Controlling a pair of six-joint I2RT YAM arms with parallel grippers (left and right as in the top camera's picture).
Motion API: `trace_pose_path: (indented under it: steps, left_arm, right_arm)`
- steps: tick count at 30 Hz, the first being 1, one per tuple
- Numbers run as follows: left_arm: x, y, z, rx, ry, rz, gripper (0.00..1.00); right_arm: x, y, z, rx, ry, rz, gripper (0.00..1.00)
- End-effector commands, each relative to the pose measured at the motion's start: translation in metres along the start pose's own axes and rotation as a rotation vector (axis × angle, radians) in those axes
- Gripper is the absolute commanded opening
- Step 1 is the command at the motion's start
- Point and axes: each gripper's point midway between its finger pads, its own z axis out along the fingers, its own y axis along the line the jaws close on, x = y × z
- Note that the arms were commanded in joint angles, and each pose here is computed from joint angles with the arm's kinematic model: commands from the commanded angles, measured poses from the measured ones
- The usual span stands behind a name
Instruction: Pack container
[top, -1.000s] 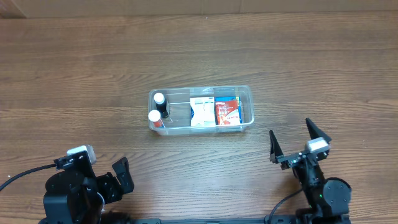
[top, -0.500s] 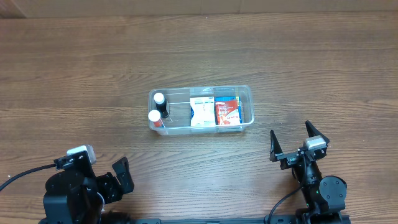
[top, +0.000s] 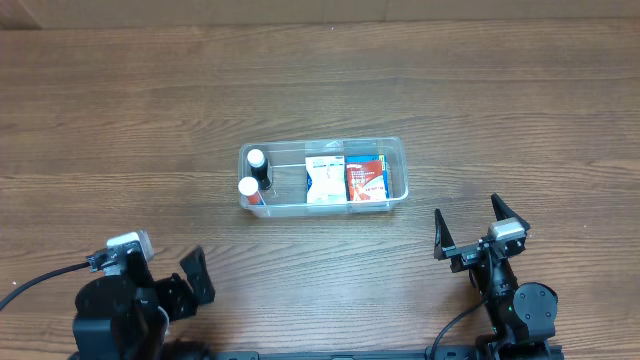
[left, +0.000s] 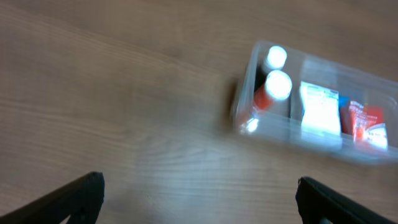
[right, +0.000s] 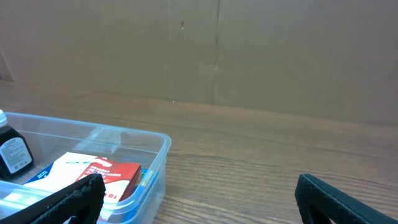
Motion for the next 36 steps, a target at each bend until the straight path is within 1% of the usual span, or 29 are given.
trace_pose_path:
  steps: [1, 3, 5, 6, 9, 13, 14, 15, 16, 18, 36]
  left_arm:
    - [0.015, 0.009, 0.019, -0.003, -0.075, 0.083, 1.0]
    - [0.023, 0.011, 0.033, 0.006, -0.124, 0.121, 1.0]
    - [0.023, 0.01, 0.052, 0.021, -0.209, 0.184, 1.0]
    - [0.019, 0.008, 0.061, 0.03, -0.265, 0.209, 1.0]
    - [0.004, 0.003, 0.083, 0.061, -0.442, 0.214, 1.0]
    - [-0.012, -0.002, 0.092, 0.082, -0.636, 0.247, 1.0]
    - [-0.011, -0.002, 0.096, 0.089, -0.653, 0.247, 1.0]
    - [-0.006, -0.002, 0.102, 0.093, -0.651, 0.246, 1.0]
    - [0.006, 0.002, 0.112, 0.091, -0.596, 0.228, 1.0]
    - [0.01, -0.006, 0.113, 0.139, -0.578, 0.238, 1.0]
    - [0.01, -0.006, 0.113, 0.138, -0.577, 0.238, 1.0]
  right_arm:
    - [0.0, -0.003, 0.0, 0.017, -0.009, 0.006, 1.0]
    - [0.0, -0.003, 0.0, 0.017, -0.009, 0.006, 1.0]
    - [0.0, -0.003, 0.0, 0.017, -0.009, 0.006, 1.0]
    - [0.0, -0.003, 0.0, 0.017, -0.009, 0.006, 1.0]
    - [0.0, -0.003, 0.0, 0.017, -0.009, 0.006, 1.0]
    - [0.0, -0.003, 0.0, 0.017, -0.009, 0.006, 1.0]
    - [0.0, -0.003, 0.0, 0.017, -0.009, 0.006, 1.0]
    - [0.0, -0.003, 0.0, 0.017, -0.009, 0.006, 1.0]
    - [0.0, -0.003, 0.0, 0.017, -0.009, 0.006, 1.0]
    - [0.0, -0.003, 0.0, 0.017, -0.009, 0.006, 1.0]
    - [0.0, -0.003, 0.0, 0.017, -0.009, 0.006, 1.0]
